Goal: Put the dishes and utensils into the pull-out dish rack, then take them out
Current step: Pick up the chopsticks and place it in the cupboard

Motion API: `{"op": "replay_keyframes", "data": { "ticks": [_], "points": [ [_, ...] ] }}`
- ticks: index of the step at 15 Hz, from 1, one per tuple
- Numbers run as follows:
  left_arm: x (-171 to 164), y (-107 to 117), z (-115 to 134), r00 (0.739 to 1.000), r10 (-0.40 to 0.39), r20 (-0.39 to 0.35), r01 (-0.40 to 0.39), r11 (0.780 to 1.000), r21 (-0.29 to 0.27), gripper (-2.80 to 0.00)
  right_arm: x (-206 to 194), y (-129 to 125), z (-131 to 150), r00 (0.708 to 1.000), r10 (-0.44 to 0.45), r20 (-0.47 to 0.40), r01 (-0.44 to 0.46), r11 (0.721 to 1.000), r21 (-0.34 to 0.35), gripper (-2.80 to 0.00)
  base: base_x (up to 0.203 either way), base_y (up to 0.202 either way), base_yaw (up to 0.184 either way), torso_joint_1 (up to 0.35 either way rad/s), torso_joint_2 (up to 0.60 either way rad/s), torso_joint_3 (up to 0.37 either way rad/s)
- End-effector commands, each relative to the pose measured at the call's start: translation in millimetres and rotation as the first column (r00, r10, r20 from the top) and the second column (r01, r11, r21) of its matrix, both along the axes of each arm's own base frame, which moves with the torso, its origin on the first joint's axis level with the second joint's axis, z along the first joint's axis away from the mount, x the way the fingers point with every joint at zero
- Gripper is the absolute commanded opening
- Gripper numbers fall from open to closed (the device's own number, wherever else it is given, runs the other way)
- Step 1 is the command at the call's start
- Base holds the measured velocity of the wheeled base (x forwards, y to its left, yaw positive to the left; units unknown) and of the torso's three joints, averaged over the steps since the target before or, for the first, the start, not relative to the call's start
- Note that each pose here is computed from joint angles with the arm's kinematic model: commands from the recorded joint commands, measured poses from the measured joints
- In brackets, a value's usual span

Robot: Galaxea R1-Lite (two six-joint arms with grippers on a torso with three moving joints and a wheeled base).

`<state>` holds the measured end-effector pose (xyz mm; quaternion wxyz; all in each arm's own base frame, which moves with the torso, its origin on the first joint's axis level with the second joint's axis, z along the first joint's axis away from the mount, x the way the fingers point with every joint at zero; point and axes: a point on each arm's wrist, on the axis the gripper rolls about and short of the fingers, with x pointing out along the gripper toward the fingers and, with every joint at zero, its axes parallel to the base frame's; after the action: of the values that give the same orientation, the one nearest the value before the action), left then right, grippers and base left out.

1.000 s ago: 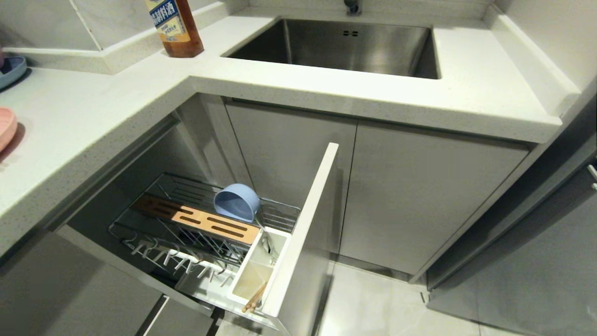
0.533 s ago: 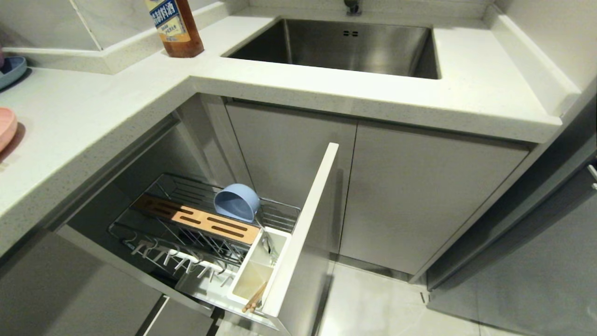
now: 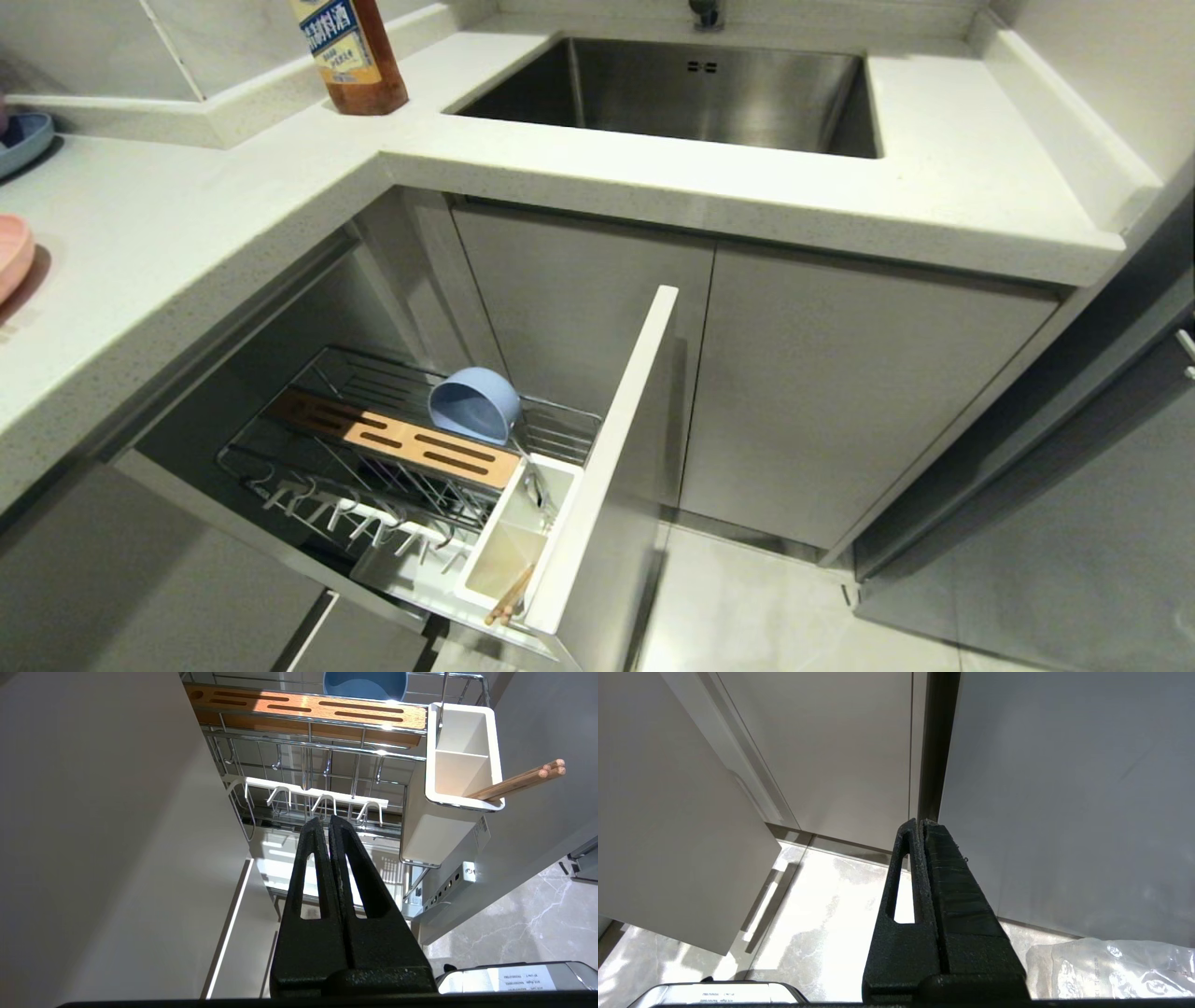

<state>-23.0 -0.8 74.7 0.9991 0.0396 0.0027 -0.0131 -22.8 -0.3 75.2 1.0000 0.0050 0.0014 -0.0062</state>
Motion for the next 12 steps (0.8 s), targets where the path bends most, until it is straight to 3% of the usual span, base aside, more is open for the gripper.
{"op": "replay_keyframes", "data": {
  "ticks": [1, 9, 12],
  "points": [
    [0, 0, 0, 1.000, 0.000, -0.003, 0.000, 1.000, 0.002, -2.80, 0, 0, 0, 1.000, 0.001, -0.002, -0.001, 1.000, 0.000, -2.80, 0.000, 0.000, 0.000, 0.000, 0.00, 0.000],
    [0, 0, 0, 1.000, 0.000, 0.000, 0.000, 1.000, 0.000, -2.80, 0, 0, 0, 1.000, 0.001, -0.002, -0.001, 1.000, 0.000, -2.80, 0.000, 0.000, 0.000, 0.000, 0.00, 0.000],
    [-7, 0, 25, 0.995, -0.014, 0.097, 0.013, 1.000, 0.008, -2.80, 0, 0, -1, 1.000, 0.001, -0.002, -0.001, 1.000, 0.000, -2.80, 0.000, 0.000, 0.000, 0.000, 0.00, 0.000]
  ]
}}
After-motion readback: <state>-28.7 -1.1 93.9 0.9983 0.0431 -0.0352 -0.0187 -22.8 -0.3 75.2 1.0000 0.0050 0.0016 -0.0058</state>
